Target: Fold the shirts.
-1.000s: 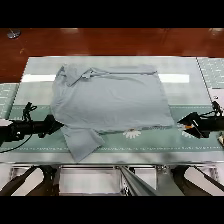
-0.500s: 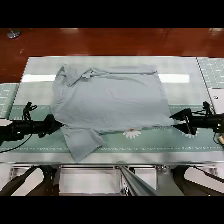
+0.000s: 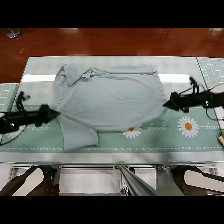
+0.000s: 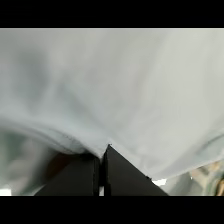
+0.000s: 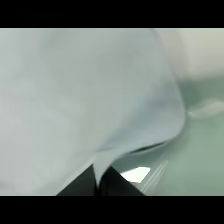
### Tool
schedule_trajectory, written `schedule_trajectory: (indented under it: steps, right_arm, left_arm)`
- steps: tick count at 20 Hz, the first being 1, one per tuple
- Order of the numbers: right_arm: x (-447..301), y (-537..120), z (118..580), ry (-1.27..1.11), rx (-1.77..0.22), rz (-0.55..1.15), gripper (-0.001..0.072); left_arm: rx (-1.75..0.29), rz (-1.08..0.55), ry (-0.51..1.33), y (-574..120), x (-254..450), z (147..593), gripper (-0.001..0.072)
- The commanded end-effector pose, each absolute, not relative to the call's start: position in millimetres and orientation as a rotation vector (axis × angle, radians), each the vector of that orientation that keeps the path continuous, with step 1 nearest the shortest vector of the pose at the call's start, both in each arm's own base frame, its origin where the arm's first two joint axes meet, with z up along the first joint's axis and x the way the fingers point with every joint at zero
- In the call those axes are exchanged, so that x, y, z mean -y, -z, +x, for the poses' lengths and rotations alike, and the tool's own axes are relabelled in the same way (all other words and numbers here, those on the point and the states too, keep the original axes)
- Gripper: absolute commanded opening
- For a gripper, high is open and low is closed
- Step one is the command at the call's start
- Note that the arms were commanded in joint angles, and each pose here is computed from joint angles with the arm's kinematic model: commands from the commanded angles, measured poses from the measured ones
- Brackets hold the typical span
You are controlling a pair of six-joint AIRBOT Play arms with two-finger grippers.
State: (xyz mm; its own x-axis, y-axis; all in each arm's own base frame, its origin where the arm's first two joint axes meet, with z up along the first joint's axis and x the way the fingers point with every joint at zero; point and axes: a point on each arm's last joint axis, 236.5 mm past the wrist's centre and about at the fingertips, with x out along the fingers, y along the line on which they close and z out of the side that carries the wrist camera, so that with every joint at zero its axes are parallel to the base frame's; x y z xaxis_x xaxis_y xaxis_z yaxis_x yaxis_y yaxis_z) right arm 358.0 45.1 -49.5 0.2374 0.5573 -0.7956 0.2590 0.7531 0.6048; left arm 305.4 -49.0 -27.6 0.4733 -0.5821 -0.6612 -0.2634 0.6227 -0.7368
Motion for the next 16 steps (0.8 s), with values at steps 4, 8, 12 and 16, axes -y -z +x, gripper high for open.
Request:
schedule_trajectory:
  steps: [4, 8, 12, 16]
  right_arm:
    - [-31.3, -213.1, 448.7, -0.314, -0.818, 0.436, 0.0024]
    - [-21.1, -389.1, 392.4, -0.240, -0.429, 0.218, 0.0024]
    - [-34.8, -461.7, 290.8, -0.205, -0.234, 0.107, 0.0024]
    - [-29.9, -487.1, 214.3, -0.105, -0.132, 0.050, 0.0024]
  left_arm:
    - [-0.378, -0.676, 0.491, -273.6, 32.7, 402.7, 0.0020]
    - [-0.189, -0.357, 0.400, -408.7, 26.1, 368.6, 0.0020]
    - [-0.034, -0.085, 0.165, -491.2, 14.9, 285.9, 0.0019]
    - [0.101, 0.106, -0.060, -526.7, 7.5, 190.5, 0.0019]
